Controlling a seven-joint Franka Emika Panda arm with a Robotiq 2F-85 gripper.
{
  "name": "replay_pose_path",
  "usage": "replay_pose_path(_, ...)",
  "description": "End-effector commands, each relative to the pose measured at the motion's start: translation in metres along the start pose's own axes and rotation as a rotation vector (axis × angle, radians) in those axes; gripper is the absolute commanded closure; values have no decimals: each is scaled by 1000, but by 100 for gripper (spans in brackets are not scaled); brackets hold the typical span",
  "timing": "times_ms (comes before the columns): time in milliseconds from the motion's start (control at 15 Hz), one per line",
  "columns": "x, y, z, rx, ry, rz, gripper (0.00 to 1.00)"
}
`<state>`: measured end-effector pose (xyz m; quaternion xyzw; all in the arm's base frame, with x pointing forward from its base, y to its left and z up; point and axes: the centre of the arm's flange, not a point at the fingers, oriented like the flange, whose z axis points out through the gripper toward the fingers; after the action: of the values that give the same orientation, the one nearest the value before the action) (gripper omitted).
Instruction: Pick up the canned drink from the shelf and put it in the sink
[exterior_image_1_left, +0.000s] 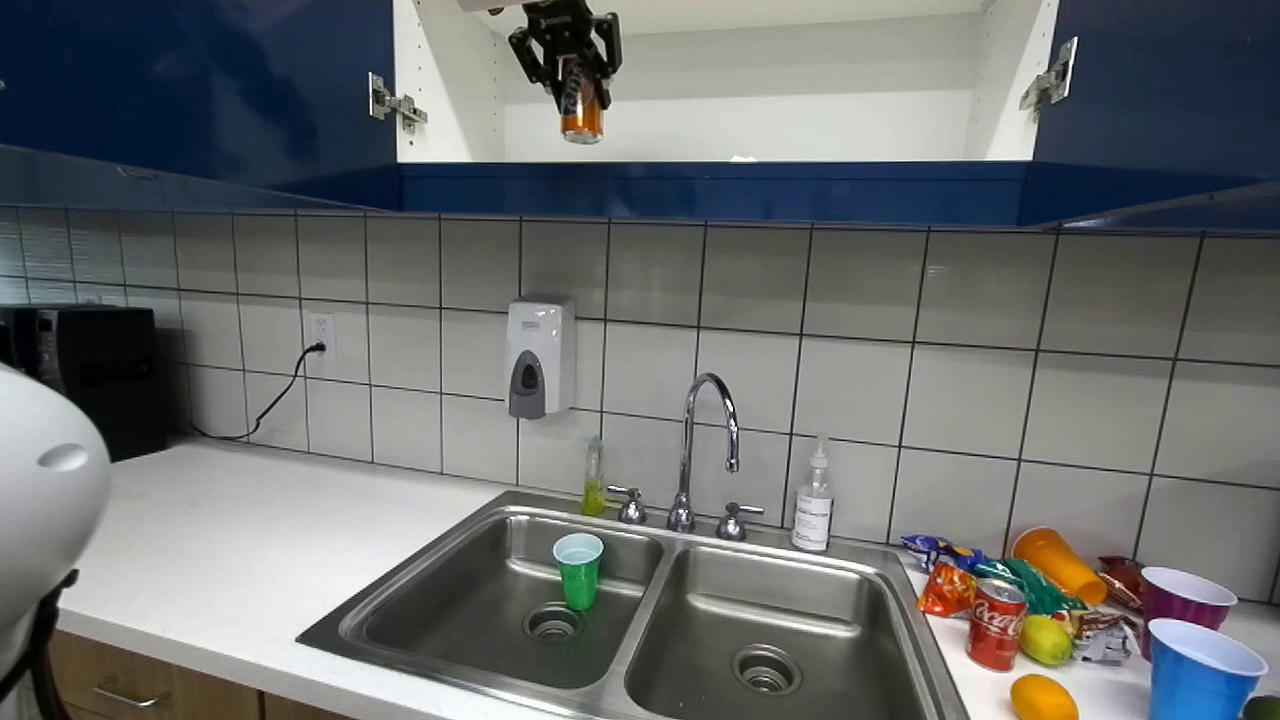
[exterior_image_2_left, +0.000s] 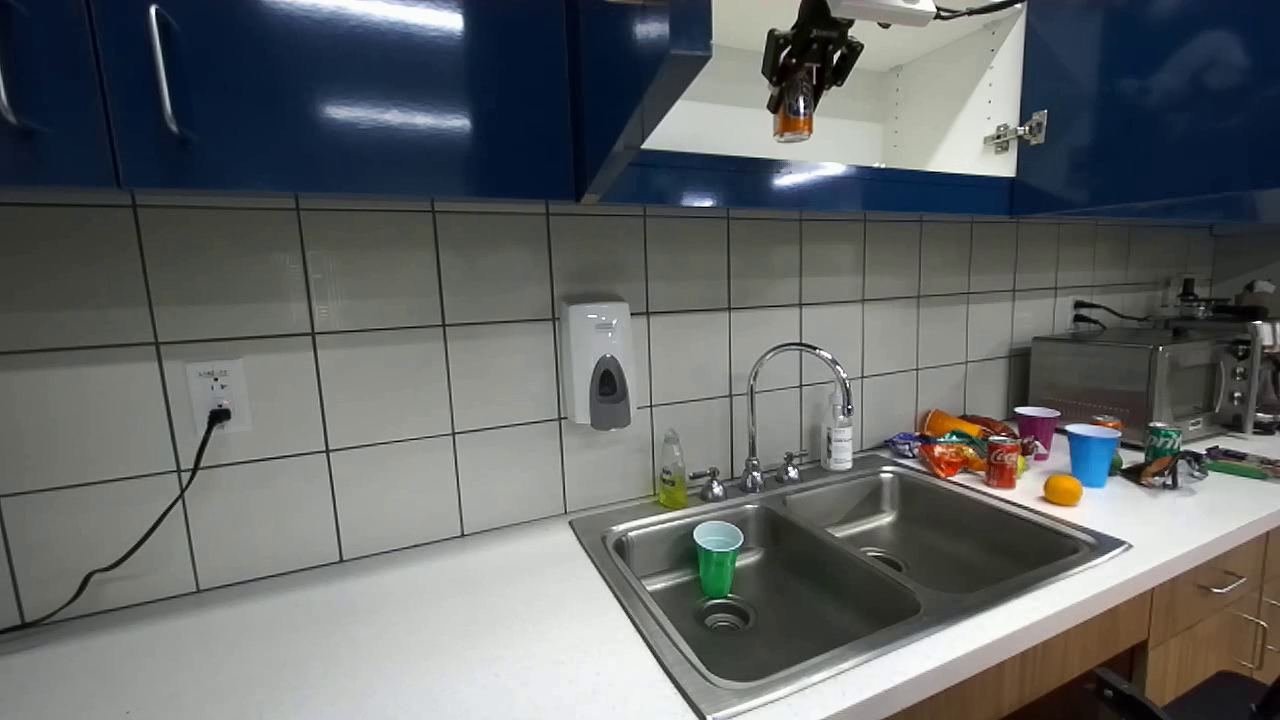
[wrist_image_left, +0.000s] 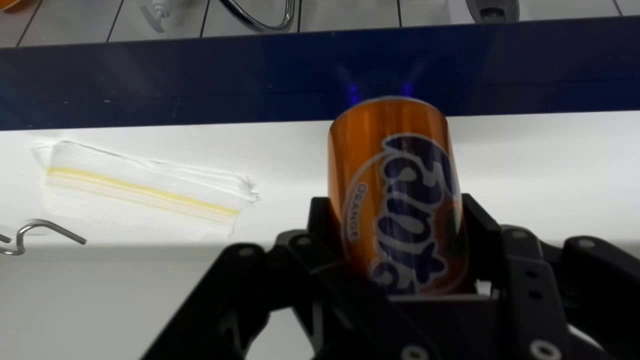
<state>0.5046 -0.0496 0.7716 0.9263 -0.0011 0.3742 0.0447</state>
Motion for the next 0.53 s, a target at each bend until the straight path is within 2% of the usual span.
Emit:
replay_pose_path(0, -28, -7, -22, -12, 21, 14, 62)
replay_pose_path(467, -67, -13, -42, -7, 5, 17, 62)
